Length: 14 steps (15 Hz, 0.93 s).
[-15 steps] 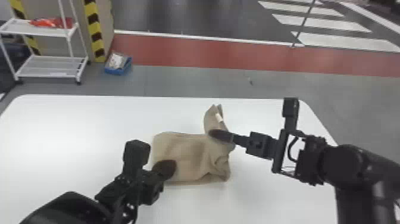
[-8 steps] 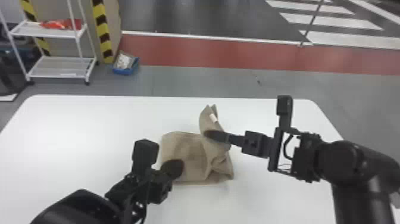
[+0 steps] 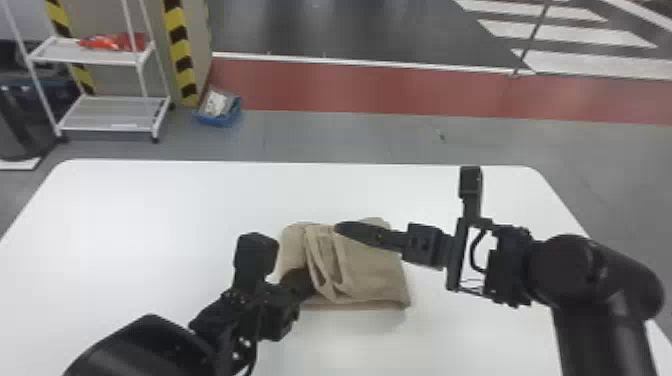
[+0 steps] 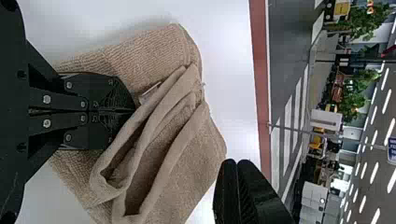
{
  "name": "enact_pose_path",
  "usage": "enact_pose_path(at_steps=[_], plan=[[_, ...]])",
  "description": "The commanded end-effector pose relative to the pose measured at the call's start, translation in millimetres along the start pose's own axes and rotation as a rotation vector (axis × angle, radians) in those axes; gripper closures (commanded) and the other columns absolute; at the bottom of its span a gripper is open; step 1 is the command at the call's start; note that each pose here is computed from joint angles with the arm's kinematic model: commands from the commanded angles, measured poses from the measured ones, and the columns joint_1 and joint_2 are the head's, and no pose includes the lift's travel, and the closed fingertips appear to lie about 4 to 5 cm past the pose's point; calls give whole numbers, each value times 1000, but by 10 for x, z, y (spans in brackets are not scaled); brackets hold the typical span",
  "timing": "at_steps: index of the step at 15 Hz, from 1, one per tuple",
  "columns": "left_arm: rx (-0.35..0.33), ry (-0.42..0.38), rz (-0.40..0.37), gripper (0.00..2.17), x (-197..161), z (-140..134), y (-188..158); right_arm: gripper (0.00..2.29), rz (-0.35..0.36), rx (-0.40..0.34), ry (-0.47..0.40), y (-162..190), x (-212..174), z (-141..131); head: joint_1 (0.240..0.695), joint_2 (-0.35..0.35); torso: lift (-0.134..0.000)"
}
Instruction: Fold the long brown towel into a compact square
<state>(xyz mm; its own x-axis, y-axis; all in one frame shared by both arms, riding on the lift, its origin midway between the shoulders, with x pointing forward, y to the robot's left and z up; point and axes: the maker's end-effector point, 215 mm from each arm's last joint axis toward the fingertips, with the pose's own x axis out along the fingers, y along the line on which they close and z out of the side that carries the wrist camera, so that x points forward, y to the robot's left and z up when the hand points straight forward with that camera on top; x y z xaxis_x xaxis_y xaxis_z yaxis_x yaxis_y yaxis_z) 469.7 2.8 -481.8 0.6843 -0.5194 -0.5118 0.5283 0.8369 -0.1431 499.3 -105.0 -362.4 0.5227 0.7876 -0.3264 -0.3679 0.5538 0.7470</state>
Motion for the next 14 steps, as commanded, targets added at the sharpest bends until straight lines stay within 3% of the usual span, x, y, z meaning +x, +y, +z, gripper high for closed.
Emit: enact_pose_path(at_steps=[1, 5, 11, 12, 14], plan=[[-2, 3, 3, 1659, -6, -24, 20, 785, 44, 1, -35, 59, -11, 80, 695, -118, -124], [-27, -7, 23, 1656, -99, -27, 149, 782, 25, 10, -117, -222, -347, 159, 695, -125, -124], [-42, -116, 3, 1629, -347, 483, 68, 799, -32, 60, -136, -694, -1164, 54, 695, -210, -124], [-47, -131, 5, 1494, -408, 538, 73, 1025, -29, 67, -121, -687, -1266, 12, 695, -227, -124], [-48, -161, 9, 1480, -505, 651, 83, 1595, -25, 65, -103, -647, -1432, -46, 695, -250, -124]])
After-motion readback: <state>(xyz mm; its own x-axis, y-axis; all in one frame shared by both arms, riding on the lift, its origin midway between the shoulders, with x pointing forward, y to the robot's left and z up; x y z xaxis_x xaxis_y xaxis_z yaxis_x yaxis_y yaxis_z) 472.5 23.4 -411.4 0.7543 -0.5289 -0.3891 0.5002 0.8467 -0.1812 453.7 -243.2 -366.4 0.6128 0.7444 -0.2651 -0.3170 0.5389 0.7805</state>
